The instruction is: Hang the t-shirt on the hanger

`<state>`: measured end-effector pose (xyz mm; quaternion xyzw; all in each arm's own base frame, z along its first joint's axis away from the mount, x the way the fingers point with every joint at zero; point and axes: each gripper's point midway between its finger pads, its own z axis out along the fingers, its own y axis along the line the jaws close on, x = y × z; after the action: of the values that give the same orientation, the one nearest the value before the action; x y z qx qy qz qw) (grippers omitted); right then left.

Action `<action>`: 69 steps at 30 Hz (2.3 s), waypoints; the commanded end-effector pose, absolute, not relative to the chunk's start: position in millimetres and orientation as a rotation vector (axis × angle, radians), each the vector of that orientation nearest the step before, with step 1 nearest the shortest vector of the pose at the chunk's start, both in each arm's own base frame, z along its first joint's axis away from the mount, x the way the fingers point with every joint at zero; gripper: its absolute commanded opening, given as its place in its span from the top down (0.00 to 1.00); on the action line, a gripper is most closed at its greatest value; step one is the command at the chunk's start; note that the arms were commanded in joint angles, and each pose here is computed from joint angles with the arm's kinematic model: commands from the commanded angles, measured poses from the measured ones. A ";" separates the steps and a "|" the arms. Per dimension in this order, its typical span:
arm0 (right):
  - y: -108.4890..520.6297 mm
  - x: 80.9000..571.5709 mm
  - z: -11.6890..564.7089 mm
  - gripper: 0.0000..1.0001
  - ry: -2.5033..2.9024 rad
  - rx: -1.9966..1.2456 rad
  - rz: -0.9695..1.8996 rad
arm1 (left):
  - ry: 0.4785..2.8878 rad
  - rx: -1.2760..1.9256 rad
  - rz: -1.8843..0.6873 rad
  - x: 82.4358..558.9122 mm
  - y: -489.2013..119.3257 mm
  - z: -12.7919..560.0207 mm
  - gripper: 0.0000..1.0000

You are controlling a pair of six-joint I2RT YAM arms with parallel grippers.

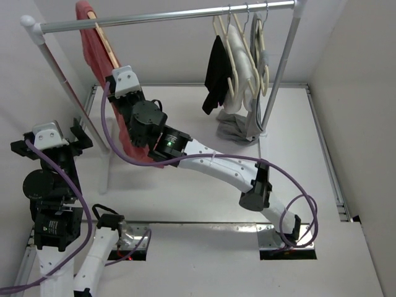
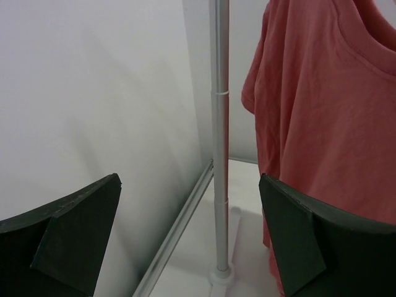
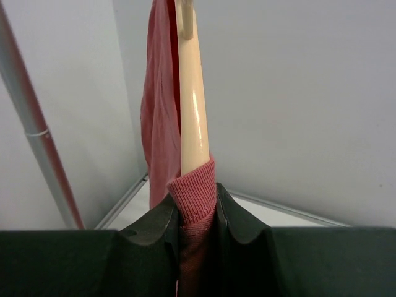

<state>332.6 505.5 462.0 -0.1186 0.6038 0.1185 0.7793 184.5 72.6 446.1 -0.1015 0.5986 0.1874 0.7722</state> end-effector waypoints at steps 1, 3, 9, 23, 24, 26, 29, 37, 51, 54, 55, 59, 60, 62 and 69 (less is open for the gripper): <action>470.4 335.6 534.3 1.00 1.155 -0.015 0.406 | 1.297 -0.220 0.385 181.9 70.6 441.9 0.00; 463.2 346.1 534.5 1.00 1.154 0.007 0.400 | 1.297 -0.220 0.385 181.9 70.6 441.9 0.00; 467.4 345.7 540.2 1.00 1.122 -0.037 0.427 | 1.306 -0.218 0.387 182.7 70.6 435.6 0.00; 471.4 387.6 505.5 1.00 1.191 0.062 0.456 | 1.327 -0.174 0.350 185.7 61.8 429.0 0.00; 472.3 394.0 497.4 1.00 1.207 0.058 0.444 | 1.325 -0.163 0.329 187.0 58.2 429.3 0.00; 480.1 397.4 477.3 1.00 1.253 0.026 0.427 | 1.354 -0.075 0.269 192.4 42.0 422.9 0.00; 477.6 397.2 467.2 1.00 1.284 0.014 0.406 | 1.382 0.065 0.176 198.9 15.8 413.6 0.00; 496.0 351.0 474.4 0.59 1.291 -0.170 0.550 | 1.431 0.327 -0.038 211.8 -37.9 393.6 0.00; 500.1 325.5 472.8 0.38 1.346 -0.213 0.741 | 1.390 0.512 -0.296 241.3 -97.7 469.9 0.00; 493.6 335.8 468.4 0.65 1.369 -0.182 0.733 | 1.384 0.589 -0.372 232.1 -112.3 465.3 0.00; 491.5 337.3 468.0 0.71 1.372 -0.169 0.723 | 1.398 0.633 -0.401 227.1 -118.1 458.1 0.00; 493.8 340.1 460.4 0.77 1.381 -0.166 0.711 | 1.368 0.762 -0.370 204.9 -120.9 451.3 0.00; 497.1 341.7 454.3 0.77 1.389 -0.172 0.706 | 1.360 0.774 -0.355 197.0 -119.1 449.2 0.00; 499.8 342.7 455.7 0.79 1.375 -0.155 0.724 | 1.342 0.783 -0.316 190.9 -114.8 449.5 0.00; 531.4 345.2 474.9 1.00 1.305 -0.144 0.798 | 1.269 0.649 -0.157 166.6 -84.6 471.9 0.00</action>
<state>349.8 518.7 457.8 -0.0715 0.6132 0.3314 0.7134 170.2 -96.9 460.1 0.3161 0.5924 -0.1059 0.7335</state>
